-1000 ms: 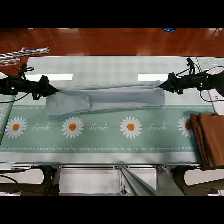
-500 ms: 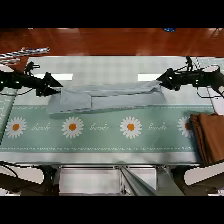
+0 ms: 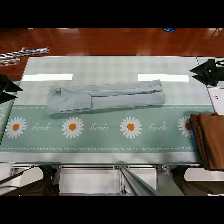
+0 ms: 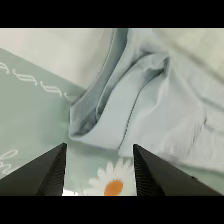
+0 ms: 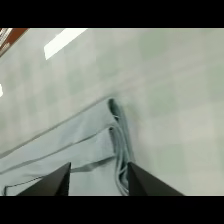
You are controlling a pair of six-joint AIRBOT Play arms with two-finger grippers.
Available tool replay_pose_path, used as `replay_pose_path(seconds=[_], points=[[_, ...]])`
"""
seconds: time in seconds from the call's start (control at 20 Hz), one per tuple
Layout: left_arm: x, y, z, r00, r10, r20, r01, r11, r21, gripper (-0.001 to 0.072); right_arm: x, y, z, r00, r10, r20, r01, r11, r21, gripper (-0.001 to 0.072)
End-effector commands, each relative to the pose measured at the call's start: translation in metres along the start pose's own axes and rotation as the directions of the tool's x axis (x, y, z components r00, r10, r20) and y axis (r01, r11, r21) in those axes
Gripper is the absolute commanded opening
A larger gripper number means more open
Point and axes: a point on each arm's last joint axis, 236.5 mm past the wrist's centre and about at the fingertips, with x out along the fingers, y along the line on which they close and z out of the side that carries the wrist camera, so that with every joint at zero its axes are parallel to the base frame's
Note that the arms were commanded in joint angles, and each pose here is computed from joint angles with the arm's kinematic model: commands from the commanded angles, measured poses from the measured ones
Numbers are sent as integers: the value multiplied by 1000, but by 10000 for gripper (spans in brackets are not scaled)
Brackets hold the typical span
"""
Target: Fold the shirts.
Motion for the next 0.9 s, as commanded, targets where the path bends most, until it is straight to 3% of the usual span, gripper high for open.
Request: replay_pose_path(seconds=[0.0,0.25,0.4,0.85], points=[[-20,-25,-25,963,-62,263,39,995,91,503,10,-42,-23,997,-74,16,72,990,121,413],[29,-72,-131,984,-156,82,127,951,284,503,76,-44,-71,989,-40,-142,65,982,176,413],[40,-102,-136,975,-204,88,158,914,374,502,108,-32,-88,980,14,-197,29,976,216,413],[51,-126,-131,961,-246,127,185,911,369,503,172,-3,-110,974,81,-210,-17,956,292,413]])
